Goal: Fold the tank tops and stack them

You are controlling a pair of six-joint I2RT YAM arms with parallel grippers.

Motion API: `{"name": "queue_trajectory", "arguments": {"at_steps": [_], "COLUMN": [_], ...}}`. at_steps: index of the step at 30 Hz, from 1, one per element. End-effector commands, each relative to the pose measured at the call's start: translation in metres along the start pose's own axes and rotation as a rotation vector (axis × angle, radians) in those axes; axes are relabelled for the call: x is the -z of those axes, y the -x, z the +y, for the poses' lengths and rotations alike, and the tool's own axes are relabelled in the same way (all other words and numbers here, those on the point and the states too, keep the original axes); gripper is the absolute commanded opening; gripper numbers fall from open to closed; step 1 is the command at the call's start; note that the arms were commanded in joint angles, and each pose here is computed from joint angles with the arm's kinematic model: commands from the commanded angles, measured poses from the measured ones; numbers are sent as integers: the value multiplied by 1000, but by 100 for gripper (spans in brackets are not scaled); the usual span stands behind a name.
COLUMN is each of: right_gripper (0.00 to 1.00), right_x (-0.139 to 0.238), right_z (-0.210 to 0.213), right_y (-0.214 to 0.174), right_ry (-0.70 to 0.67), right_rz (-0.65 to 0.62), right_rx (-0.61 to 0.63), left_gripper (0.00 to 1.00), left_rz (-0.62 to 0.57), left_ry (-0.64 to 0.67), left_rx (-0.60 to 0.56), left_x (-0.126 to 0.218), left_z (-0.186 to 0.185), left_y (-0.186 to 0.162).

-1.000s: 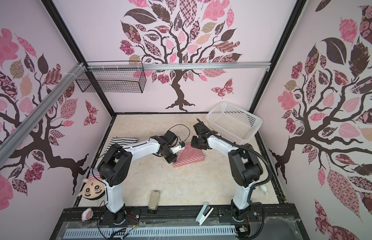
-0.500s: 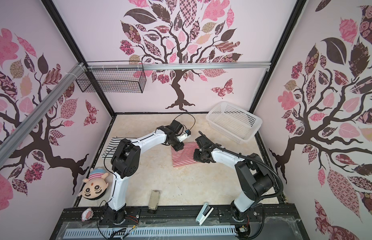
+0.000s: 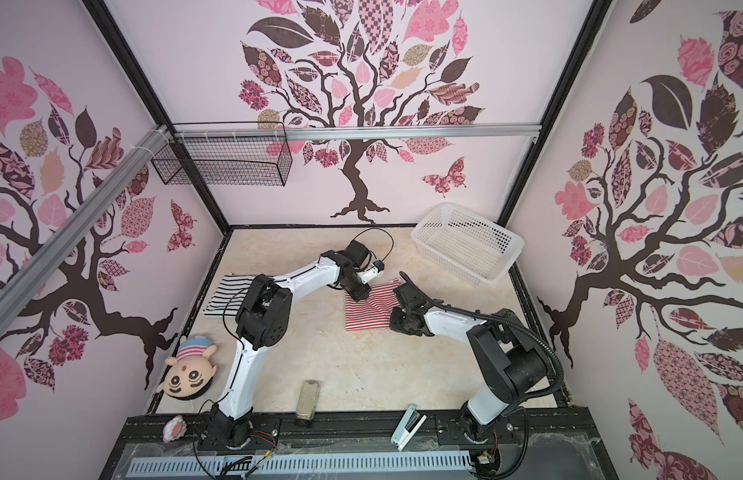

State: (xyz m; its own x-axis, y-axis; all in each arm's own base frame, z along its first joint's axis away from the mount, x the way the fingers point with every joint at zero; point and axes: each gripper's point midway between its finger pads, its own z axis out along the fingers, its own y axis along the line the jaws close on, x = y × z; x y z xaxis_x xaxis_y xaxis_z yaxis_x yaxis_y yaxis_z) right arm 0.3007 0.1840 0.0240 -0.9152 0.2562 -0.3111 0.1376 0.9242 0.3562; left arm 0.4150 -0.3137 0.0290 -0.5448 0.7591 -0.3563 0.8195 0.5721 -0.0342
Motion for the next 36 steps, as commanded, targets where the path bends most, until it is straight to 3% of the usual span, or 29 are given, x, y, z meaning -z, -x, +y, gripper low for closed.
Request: {"name": "queue_trajectory", "arguments": {"at_steps": [1, 6, 9, 19, 29, 36], "right_gripper": [17, 21, 22, 20, 19, 19], "right_x": [17, 54, 53, -6, -27, -9], "right_z": [-10, 24, 35, 25, -21, -26], "right_y": [-10, 23, 38, 68, 29, 17], "right_ry": [-33, 58, 63, 64, -36, -28], "right_rz": [28, -67, -86, -43, 44, 44], "right_rx": [-12, -1, 9, -68, -88, -92], "left_gripper": [25, 26, 27, 27, 27, 27], "left_rz": [-4, -105, -122, -41, 77, 63], "left_ry": [18, -4, -33, -244, -230, -188], "left_rx": [4, 6, -19, -2, 2, -16], "left_x": [17, 63, 75, 48, 11, 26], "left_z": [4, -15, -36, -93, -90, -85], "left_y": [2, 8, 5, -23, -55, -54]}}
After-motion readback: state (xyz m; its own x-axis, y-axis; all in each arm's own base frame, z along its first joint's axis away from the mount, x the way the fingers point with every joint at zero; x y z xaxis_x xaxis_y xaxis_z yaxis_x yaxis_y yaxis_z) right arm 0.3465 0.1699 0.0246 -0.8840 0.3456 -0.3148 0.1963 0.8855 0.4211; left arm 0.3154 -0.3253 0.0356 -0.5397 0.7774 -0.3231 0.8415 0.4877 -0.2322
